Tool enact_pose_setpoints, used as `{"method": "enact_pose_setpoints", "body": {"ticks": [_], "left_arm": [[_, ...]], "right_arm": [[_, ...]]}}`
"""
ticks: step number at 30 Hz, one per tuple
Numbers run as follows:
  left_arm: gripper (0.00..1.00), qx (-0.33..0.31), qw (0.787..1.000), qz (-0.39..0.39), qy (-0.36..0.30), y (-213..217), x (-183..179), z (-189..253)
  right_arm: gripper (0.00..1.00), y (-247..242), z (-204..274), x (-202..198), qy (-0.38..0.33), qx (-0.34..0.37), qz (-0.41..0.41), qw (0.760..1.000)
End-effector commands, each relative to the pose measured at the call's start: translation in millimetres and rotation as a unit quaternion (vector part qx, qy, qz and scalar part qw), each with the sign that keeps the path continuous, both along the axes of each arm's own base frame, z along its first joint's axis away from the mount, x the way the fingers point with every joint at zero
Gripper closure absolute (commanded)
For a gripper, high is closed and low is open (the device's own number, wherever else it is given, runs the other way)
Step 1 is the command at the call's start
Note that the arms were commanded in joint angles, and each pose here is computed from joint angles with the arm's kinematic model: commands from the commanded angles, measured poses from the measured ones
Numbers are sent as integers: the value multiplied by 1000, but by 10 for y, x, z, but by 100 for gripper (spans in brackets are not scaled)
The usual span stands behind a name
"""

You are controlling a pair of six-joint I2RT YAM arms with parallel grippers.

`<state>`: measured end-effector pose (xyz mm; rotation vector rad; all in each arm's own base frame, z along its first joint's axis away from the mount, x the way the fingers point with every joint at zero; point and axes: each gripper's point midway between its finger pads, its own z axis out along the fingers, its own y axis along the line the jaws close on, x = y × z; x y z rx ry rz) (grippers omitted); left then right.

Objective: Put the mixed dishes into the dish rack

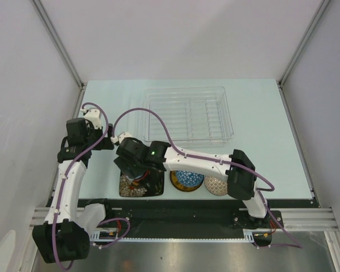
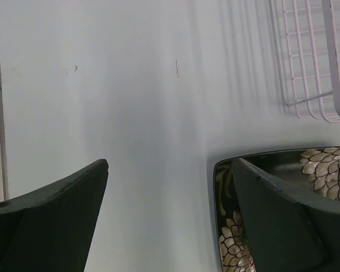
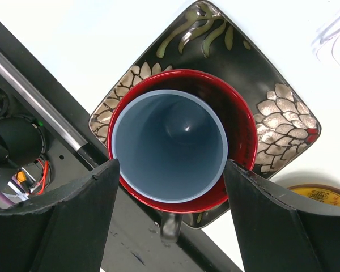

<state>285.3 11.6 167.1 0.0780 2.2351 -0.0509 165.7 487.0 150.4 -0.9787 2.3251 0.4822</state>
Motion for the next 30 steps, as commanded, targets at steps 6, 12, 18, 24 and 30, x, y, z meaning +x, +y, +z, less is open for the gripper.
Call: {"method": "enact_pose_setpoints", "body": {"ticks": [6, 12, 18, 24, 30], "left_arm": [[4, 16, 1000, 0, -23, 56, 26, 65], [4, 16, 1000, 0, -22, 58, 21, 44], [4, 15, 1000, -1, -21, 57, 34, 32], [4, 17, 1000, -1, -20, 62, 43, 21], [4, 18, 1000, -1, -21, 67, 53, 17]], "right_arm": [[23, 15, -5, 61, 12, 8, -6, 1000], [34, -43, -158, 117, 39, 14, -15, 999], [39, -83, -294, 183, 54, 11, -21, 998], [56, -29, -364, 206, 60, 14, -15, 998], [81, 15, -359, 185, 56, 7, -5, 998]]}}
